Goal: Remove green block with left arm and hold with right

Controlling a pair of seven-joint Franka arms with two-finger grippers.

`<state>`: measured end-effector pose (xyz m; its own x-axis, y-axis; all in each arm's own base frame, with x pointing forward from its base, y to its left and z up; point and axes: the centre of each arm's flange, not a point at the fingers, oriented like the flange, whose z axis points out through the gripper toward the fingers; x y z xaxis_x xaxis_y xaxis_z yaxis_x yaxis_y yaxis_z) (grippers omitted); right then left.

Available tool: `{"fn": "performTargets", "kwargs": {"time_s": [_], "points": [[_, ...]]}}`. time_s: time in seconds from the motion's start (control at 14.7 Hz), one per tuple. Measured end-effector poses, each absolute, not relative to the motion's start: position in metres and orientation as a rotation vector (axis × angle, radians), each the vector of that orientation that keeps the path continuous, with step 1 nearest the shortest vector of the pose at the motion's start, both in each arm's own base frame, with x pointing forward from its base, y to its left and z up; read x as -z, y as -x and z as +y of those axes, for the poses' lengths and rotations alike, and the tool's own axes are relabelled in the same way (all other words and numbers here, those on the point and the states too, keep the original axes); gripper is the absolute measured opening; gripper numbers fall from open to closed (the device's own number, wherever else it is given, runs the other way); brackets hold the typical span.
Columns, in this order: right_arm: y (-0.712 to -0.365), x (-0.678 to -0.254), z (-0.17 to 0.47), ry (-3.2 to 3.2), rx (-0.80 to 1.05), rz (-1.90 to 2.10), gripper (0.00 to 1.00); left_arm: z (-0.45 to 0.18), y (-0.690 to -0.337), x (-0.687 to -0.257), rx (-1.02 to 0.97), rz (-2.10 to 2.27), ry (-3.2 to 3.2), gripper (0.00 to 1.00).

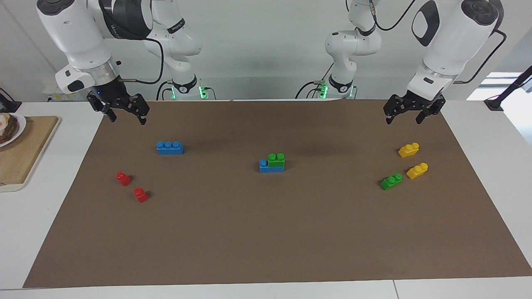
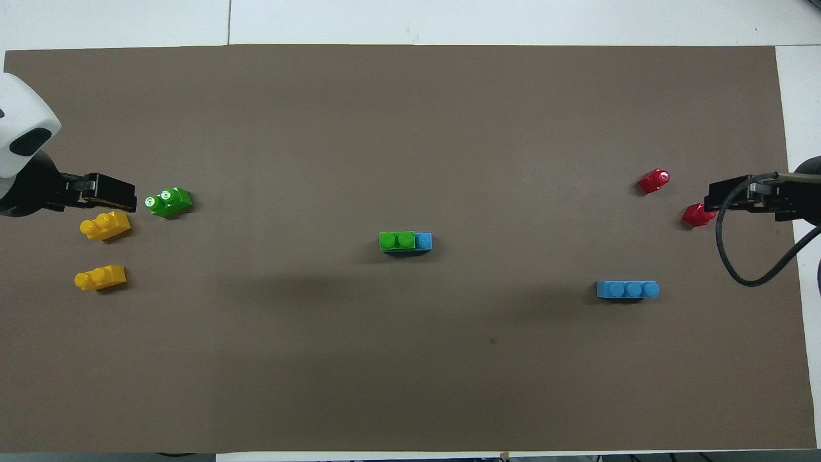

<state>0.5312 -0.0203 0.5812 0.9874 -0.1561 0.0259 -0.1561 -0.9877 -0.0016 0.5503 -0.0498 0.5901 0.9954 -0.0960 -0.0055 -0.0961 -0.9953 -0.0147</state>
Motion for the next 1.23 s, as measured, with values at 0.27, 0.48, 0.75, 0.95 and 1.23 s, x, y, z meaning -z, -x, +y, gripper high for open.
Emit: {"fn": "performTargets", "kwargs": {"time_s": [0.27,0.48,0.75,0.95,1.23], "points": [[-0.531,-0.581,-0.02,-3.131,-0.041,-0.246,1.0,-0.05,-0.55,-0.589,-0.014,0.149,3.123,1.0],[-0.531,-0.581,-0.02,-3.131,-0.041,-0.246,1.0,-0.05,-0.55,-0.589,-0.015,0.148,3.123,1.0],[-0.531,-0.581,-0.019,-3.126,-0.039,-0.308,1.0,-0.05,-0.548,-0.586,-0.024,0.116,3.124,1.0],[-0.531,-0.578,-0.016,-3.105,-0.032,-0.484,1.0,-0.054,-0.546,-0.581,-0.022,-0.068,3.124,1.0],[-0.534,-0.572,-0.006,-3.044,-0.008,-0.831,1.0,-0.076,-0.541,-0.577,-0.01,-0.416,3.123,1.0]]}}
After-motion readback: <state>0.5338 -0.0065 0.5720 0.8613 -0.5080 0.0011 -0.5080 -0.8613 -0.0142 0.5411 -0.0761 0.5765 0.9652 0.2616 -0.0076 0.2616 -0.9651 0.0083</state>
